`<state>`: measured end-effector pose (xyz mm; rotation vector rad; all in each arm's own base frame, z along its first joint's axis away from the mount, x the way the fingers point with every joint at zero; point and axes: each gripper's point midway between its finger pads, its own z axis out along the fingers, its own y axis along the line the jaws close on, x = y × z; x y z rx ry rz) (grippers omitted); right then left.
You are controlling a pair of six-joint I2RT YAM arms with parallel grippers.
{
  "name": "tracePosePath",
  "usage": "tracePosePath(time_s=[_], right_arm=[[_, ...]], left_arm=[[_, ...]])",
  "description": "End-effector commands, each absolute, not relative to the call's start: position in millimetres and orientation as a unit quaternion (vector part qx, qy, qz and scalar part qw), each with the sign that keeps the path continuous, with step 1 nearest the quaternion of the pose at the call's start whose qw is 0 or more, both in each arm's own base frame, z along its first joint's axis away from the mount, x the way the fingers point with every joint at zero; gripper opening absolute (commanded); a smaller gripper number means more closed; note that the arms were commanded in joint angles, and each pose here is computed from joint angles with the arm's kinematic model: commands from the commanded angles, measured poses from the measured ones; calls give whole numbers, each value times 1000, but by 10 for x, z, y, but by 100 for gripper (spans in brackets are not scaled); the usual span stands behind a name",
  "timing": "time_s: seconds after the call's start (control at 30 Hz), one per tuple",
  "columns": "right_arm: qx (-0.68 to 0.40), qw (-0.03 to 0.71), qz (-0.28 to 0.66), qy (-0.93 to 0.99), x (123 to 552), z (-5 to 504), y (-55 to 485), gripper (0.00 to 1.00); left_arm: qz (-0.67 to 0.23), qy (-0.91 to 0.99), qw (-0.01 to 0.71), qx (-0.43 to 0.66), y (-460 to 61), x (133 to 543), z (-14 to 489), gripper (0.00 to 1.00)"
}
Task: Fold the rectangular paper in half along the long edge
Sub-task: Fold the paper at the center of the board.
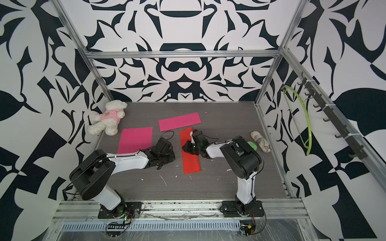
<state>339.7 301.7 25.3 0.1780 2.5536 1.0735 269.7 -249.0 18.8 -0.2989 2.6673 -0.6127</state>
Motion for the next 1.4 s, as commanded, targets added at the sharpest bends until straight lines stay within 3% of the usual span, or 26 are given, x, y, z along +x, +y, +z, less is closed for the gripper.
tracePosePath(time_s=[0.0, 0.17, 0.57, 0.9, 1.37], right_arm=[[79, 168, 359, 915, 3338, 95, 2904, 11], [83, 167, 356, 916, 3330, 69, 2874, 0], [86, 164, 359, 915, 3334, 45, 2881, 0], [85, 163, 363, 913, 3352, 58, 2905, 0], [85, 161, 373, 910, 3370, 89, 2944, 0]], left_arm=[[-93, 984, 102, -113, -1886, 2154, -345, 17], [-189, 967, 143, -96, -2247, 2367, -33, 15], [-332, 931, 136, -64, -2907, 2572, 323, 4], [-364, 916, 159, -58, -3084, 2738, 478, 3], [-354, 926, 112, -62, -3221, 2761, 109, 12]])
